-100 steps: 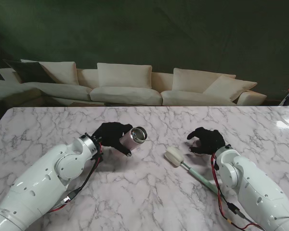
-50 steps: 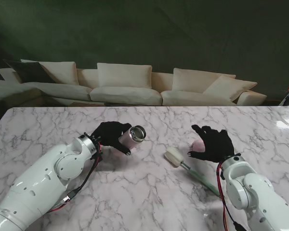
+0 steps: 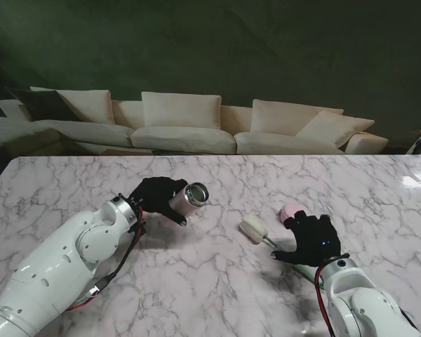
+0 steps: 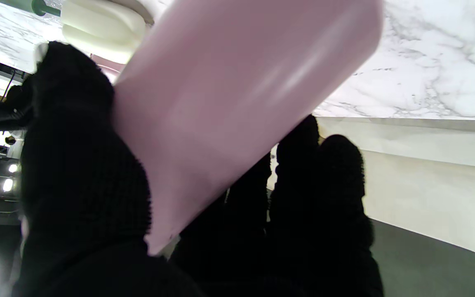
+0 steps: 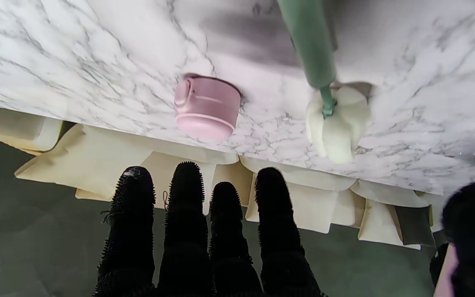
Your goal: Clean the thermos with cup brush
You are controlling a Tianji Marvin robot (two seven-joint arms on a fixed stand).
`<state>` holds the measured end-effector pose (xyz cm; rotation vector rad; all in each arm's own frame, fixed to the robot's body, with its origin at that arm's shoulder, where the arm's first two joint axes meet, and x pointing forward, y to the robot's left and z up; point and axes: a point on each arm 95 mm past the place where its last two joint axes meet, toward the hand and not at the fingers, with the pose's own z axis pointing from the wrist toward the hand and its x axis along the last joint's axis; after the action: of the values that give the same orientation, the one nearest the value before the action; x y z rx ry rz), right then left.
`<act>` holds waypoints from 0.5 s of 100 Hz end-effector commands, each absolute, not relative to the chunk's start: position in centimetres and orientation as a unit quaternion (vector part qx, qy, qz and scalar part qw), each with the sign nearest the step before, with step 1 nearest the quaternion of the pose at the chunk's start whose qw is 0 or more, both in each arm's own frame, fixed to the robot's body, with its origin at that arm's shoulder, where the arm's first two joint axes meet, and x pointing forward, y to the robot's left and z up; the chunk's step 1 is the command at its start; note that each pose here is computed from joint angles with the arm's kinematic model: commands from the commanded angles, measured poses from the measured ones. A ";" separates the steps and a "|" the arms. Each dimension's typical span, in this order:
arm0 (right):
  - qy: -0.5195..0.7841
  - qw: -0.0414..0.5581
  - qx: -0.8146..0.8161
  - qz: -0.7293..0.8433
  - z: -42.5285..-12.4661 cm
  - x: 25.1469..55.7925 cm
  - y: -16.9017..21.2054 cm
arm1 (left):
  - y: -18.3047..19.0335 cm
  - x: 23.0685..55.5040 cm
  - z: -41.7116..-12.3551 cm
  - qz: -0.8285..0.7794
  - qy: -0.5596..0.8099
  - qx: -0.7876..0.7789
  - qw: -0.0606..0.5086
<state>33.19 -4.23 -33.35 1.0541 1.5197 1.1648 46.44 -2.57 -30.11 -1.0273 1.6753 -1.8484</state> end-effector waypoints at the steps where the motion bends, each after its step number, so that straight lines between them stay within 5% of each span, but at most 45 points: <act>1: 0.625 0.455 0.440 0.457 -34.9 32.5 -4.4 | -2.7 46.3 -29.8 -0.666 0.611 -0.367 0.218; 50: 0.624 0.457 0.475 0.419 -38.5 32.9 -4.6 | -3.0 46.1 -29.8 -0.666 0.612 -0.368 0.214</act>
<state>32.74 -4.51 -38.34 1.1615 1.5501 1.0396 46.07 -2.75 -30.10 -1.0244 1.6905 -1.8467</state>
